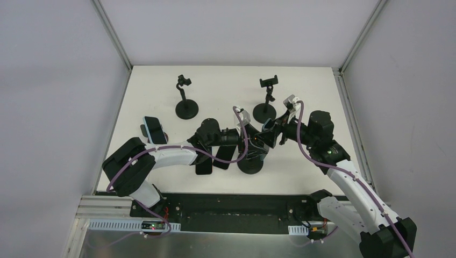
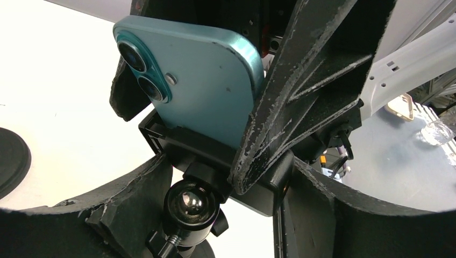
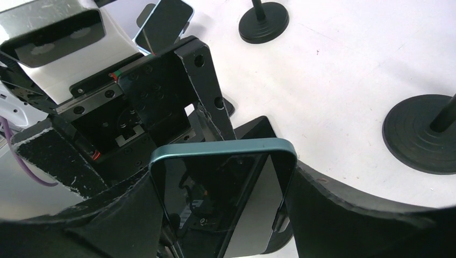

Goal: Remove the phone from the phone stand

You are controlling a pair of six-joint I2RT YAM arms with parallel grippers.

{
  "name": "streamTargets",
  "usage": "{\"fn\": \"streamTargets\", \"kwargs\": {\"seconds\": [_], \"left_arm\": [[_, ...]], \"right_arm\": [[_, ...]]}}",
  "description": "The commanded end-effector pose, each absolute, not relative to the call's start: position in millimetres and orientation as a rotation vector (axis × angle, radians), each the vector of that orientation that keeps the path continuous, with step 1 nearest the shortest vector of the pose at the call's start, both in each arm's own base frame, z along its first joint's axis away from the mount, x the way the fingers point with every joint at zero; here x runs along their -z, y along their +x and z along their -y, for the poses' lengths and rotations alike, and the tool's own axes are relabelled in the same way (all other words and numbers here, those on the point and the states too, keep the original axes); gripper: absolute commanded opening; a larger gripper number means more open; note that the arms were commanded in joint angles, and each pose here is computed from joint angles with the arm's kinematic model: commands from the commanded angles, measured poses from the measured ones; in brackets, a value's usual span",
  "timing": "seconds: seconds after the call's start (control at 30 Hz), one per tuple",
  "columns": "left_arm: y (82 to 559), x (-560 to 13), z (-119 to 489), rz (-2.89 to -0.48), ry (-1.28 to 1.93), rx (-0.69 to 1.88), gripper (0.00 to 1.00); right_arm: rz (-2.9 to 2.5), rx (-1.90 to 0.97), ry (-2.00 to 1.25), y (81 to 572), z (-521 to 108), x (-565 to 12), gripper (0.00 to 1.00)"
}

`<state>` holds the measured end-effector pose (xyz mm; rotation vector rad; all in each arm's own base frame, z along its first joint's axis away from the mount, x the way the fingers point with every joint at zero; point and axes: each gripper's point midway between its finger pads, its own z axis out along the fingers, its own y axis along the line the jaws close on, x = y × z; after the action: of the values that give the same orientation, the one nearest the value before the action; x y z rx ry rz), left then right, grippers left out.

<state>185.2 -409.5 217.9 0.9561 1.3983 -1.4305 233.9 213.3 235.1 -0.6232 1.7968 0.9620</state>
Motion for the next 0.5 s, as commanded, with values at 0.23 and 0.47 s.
{"fn": "streamTargets", "kwargs": {"seconds": [0.23, 0.47], "left_arm": [[165, -248, 410, -1.335, 0.962, 1.506, 0.13], [183, -258, 416, -1.407, 0.83, 1.516, 0.57]], "right_arm": [[-2.023, -0.617, -0.366, 259, -155, -177, 0.0], [-1.99, -0.604, -0.3, 250, -168, -186, 0.0]]}}
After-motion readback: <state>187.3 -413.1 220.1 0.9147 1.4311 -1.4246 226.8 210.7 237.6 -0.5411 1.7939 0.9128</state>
